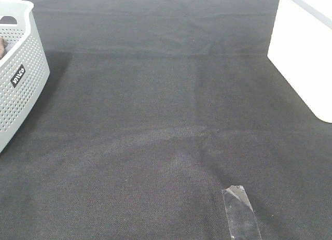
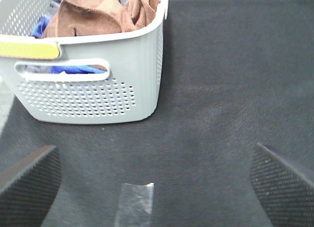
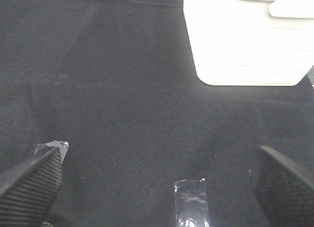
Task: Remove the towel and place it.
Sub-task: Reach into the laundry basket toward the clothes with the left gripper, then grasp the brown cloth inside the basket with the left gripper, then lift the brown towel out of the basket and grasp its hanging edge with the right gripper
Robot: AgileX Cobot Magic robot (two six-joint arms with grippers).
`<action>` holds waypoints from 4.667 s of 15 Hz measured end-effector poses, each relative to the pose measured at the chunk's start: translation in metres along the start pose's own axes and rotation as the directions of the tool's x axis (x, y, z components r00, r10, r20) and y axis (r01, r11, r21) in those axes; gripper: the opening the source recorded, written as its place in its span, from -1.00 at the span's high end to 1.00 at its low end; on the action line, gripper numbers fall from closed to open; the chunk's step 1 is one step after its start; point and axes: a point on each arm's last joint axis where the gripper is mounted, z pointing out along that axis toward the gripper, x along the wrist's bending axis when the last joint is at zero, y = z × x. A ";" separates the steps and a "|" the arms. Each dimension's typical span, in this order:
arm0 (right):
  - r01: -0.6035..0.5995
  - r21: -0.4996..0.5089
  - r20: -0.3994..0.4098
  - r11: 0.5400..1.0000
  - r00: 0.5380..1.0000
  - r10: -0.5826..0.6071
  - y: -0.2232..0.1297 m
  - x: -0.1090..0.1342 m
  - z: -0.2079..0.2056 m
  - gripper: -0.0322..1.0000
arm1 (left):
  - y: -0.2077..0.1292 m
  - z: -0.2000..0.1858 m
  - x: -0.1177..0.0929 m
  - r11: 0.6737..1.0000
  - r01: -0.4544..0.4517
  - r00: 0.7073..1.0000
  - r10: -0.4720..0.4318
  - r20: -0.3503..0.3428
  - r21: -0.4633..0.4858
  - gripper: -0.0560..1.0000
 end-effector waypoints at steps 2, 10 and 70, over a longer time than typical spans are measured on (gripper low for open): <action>0.000 0.000 0.000 1.000 1.000 0.000 0.000 0.000 0.000 -0.93 | 0.008 -0.003 0.000 0.991 -0.127 0.992 0.126 0.005 0.042 -0.98; 0.000 0.000 0.000 1.000 1.000 0.000 0.000 0.000 0.000 -0.93 | 0.187 0.093 0.016 0.577 -0.754 0.653 0.711 0.263 0.313 -0.98; -0.042 -0.028 -0.165 0.999 0.986 0.037 0.045 0.009 0.028 -0.93 | 0.317 0.213 -0.091 0.850 -0.525 0.780 0.499 0.377 -0.038 0.89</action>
